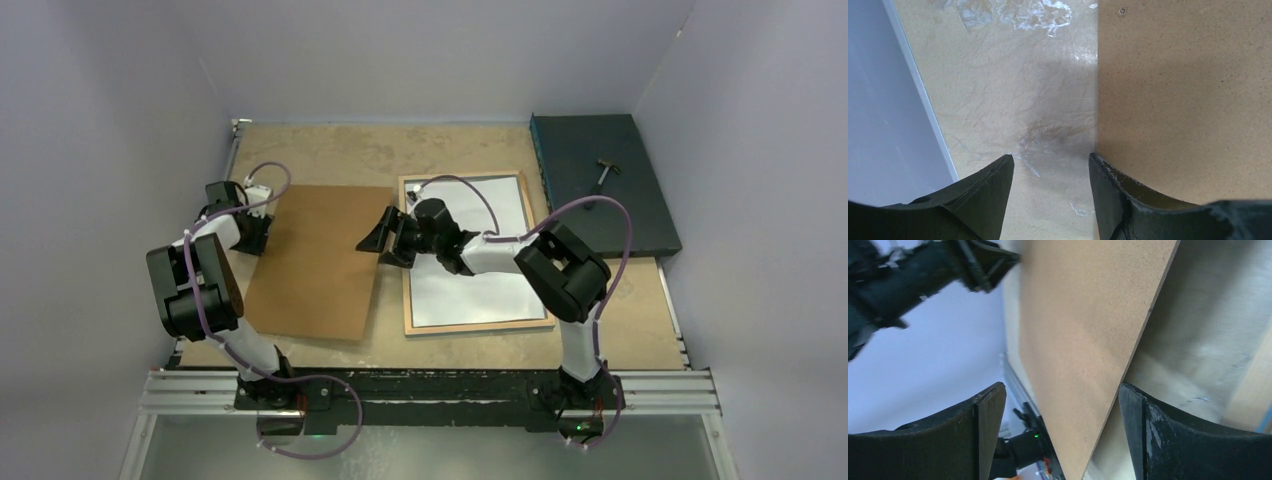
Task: Put the photo into the frame
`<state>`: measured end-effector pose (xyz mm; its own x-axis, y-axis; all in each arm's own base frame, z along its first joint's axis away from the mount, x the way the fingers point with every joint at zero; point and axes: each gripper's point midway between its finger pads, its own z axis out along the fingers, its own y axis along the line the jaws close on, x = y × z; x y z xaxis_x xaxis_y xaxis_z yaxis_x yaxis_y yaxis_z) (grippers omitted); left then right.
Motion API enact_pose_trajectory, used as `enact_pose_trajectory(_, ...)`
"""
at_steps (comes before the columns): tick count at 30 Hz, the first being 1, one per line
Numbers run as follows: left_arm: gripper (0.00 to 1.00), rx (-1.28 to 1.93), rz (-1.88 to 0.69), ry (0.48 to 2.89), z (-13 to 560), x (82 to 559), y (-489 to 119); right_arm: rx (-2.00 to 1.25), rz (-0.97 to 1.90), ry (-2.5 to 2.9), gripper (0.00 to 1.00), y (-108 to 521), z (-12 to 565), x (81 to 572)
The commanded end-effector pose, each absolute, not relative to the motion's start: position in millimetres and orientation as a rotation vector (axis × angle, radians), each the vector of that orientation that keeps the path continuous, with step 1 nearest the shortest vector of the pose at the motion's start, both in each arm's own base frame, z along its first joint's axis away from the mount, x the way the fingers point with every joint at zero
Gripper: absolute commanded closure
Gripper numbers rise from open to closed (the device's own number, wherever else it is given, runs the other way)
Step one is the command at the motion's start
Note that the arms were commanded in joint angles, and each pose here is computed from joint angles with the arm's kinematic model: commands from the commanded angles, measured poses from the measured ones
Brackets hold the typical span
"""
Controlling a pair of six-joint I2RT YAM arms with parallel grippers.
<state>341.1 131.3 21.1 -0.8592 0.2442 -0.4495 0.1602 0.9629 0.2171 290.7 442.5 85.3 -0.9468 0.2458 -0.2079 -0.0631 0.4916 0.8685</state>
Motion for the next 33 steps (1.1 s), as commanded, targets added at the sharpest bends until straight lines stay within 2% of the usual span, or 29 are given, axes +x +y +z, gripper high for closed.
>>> enact_pose_trajectory(1,0.43,0.318,-0.113,2.760,-15,300,75,-0.093,1.896,1.886,0.16,475,239,275)
enact_pose_trajectory(9,0.44,0.324,-0.158,2.750,-9,300,69,-0.074,1.969,1.881,0.18,479,222,272)
enact_pose_trajectory(15,0.45,0.330,-0.139,2.727,6,306,72,-0.045,1.818,2.002,0.30,480,204,283)
enact_pose_trajectory(18,0.44,0.324,-0.138,2.689,24,317,72,-0.030,1.717,2.076,0.48,474,198,285)
enact_pose_trajectory(21,0.37,0.335,-0.147,2.625,53,332,70,0.001,1.615,2.123,0.83,469,198,294)
enact_pose_trajectory(22,0.33,0.341,-0.146,2.597,65,336,70,0.012,1.590,2.137,0.91,468,198,296)
enact_pose_trajectory(24,0.28,0.378,-0.148,2.528,93,345,67,0.029,1.551,2.155,0.99,466,201,301)
enact_pose_trajectory(28,0.20,0.508,-0.146,2.364,152,354,51,0.096,1.523,2.162,1.00,456,209,322)
enact_pose_trajectory(33,0.17,0.845,-0.080,2.132,214,338,-1,0.257,1.553,2.088,1.00,425,242,369)
